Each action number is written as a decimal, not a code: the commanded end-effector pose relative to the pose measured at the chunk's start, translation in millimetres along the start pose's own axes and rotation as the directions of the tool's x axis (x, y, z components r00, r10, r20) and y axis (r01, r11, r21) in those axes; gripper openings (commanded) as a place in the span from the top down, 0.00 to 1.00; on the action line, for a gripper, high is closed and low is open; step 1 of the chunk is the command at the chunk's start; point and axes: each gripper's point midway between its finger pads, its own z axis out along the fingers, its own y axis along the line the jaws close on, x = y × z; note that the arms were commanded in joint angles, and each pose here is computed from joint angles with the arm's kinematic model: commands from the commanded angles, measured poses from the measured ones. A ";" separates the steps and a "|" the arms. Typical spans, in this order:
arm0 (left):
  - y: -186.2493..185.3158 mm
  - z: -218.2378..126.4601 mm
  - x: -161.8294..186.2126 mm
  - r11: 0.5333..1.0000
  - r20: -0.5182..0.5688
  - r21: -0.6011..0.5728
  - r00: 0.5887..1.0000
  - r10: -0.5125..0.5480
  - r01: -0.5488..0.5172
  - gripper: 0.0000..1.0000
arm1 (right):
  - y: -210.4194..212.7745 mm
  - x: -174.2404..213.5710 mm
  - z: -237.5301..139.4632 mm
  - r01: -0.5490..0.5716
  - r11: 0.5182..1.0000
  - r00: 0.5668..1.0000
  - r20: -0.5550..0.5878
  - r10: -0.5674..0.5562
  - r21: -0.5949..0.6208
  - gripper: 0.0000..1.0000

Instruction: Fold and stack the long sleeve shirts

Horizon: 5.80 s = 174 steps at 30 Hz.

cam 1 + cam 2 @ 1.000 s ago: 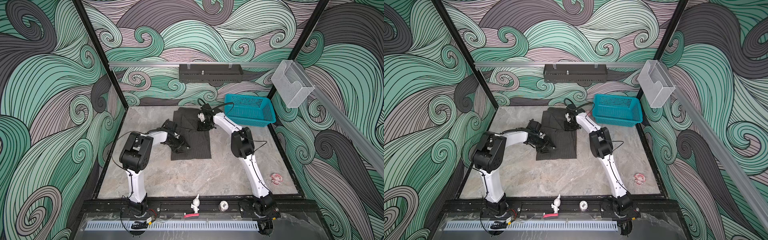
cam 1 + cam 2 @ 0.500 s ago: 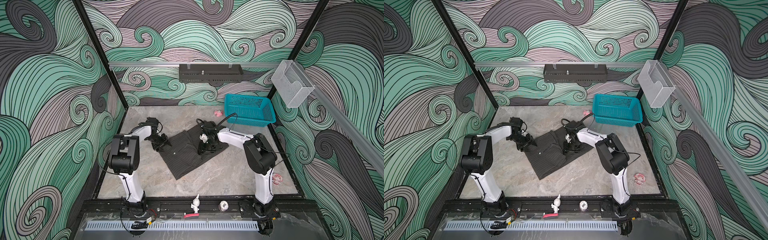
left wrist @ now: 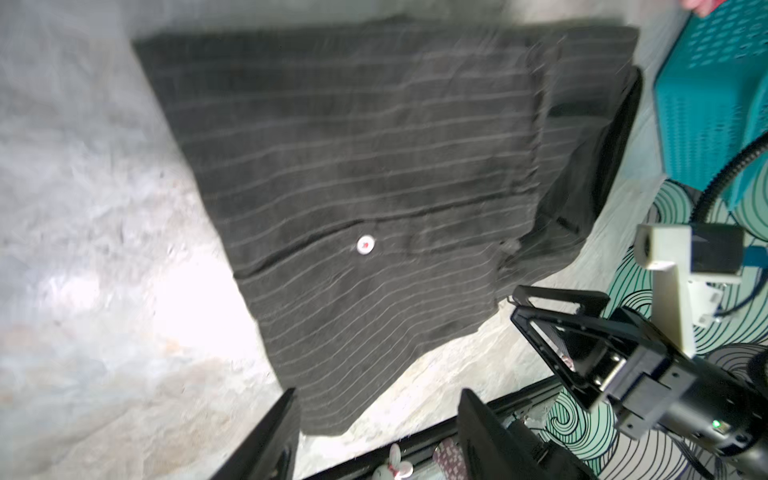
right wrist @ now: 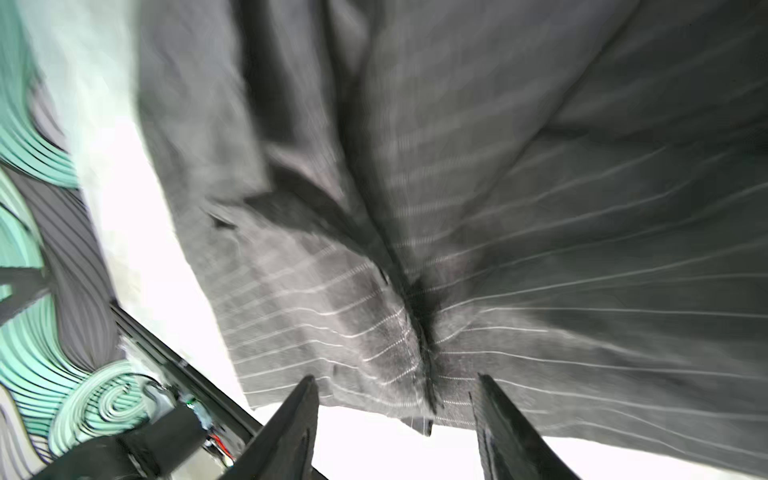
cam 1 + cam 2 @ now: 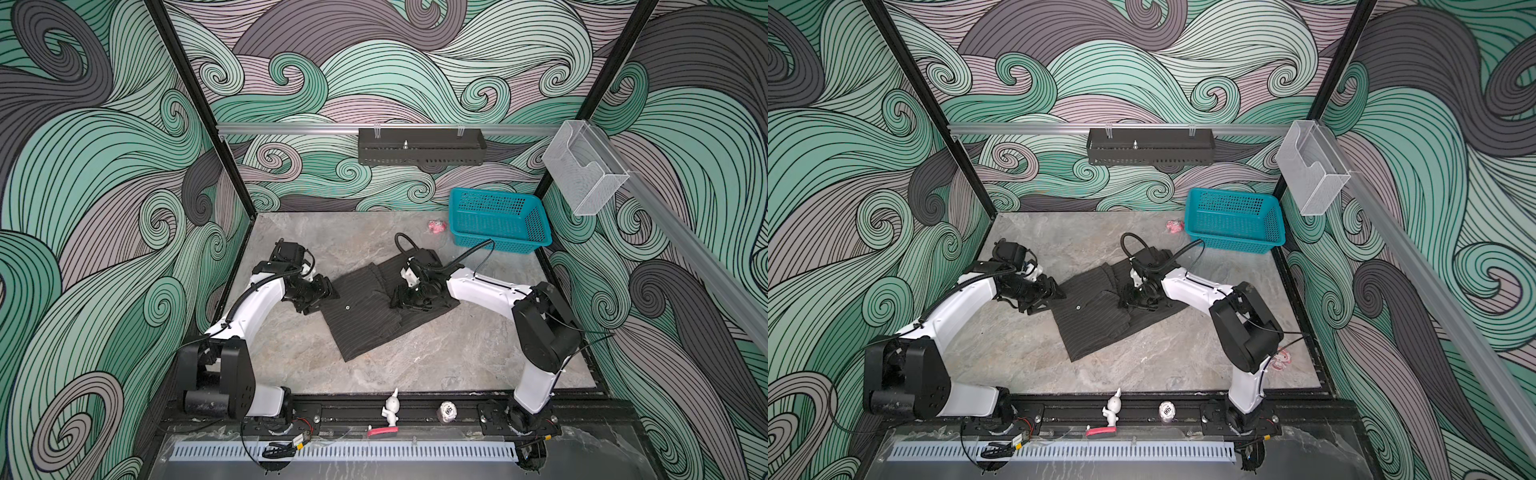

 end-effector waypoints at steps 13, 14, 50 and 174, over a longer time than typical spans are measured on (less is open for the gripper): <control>5.1 -18.9 23.2 1.000 -0.006 -0.016 1.000 0.004 -0.004 0.37 | 22.1 27.7 -11.1 0.005 0.998 1.000 -0.006 -0.005 -0.060 1.00; 5.0 -19.5 23.6 1.000 -0.005 -0.016 1.000 0.006 -0.006 0.37 | 21.2 31.5 -13.9 0.000 0.998 1.000 -0.005 0.000 -0.061 1.00; -19.9 97.4 59.6 0.985 -0.188 0.103 0.975 -0.114 0.135 0.44 | 40.2 -30.8 -12.1 0.306 0.943 0.951 0.002 -0.309 0.134 0.72; 15.3 60.9 -8.5 0.996 -0.191 -0.025 0.978 0.084 -0.091 1.00 | -26.7 -2.9 65.7 -0.227 0.974 0.972 -0.051 0.227 0.008 0.69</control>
